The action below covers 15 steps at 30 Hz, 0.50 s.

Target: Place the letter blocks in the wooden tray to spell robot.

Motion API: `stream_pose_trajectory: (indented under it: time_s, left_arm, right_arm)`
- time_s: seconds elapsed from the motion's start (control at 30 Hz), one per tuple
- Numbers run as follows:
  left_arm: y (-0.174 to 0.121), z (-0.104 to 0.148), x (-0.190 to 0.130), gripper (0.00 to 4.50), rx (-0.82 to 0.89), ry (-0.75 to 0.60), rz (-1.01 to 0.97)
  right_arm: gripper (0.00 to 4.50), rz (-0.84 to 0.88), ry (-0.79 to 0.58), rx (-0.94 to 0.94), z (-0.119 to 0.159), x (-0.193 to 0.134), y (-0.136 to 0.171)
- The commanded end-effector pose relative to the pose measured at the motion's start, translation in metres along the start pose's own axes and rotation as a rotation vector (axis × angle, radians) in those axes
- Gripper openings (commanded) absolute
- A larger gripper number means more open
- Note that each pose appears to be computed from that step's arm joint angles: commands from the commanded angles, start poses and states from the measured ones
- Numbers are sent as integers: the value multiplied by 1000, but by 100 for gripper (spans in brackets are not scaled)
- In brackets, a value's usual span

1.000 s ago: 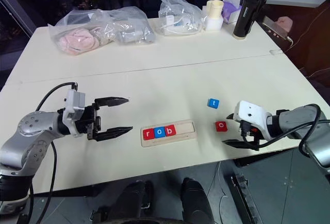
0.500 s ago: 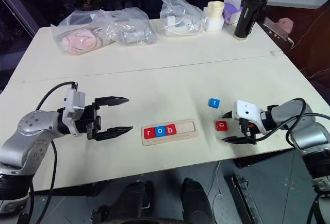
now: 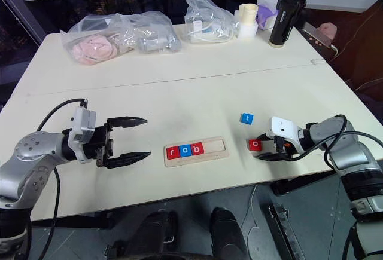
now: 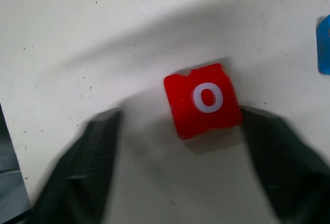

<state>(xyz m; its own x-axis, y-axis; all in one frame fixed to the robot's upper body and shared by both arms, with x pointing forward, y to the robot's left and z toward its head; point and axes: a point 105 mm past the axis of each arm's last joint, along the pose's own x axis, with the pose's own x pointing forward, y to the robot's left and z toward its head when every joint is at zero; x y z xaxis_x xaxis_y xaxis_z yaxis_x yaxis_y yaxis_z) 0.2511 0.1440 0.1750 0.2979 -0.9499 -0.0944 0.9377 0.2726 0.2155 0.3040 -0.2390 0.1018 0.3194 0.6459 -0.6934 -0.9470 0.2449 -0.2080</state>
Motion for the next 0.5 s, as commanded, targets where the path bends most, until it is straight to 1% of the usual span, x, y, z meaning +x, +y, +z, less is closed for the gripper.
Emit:
stream_pose_trajectory:
  time_s: [0.03, 0.23, 0.27, 0.37, 0.43, 0.5]
  left_arm:
    - [-2, 10, -2, 450, 40, -13, -2]
    - [-2, 10, -1, 450, 39, -13, -3]
    - [-2, 10, -2, 450, 38, -12, -3]
    - [-2, 9, -2, 450, 37, -11, -1]
    - [-3, 9, -1, 450, 36, -11, 0]
    - [-5, 8, -1, 450, 37, -8, 0]
  right_arm:
    - [113, -38, -26, -21, 9, -2, -8]
    - [112, -30, -28, -46, 15, -2, -8]
    - [112, -20, -32, -67, 21, -3, -6]
    - [112, 19, -76, -151, 50, -2, 1]
    - [112, 47, -114, -192, 70, 7, 7]
    - [112, 81, -132, -214, 80, 17, 14]
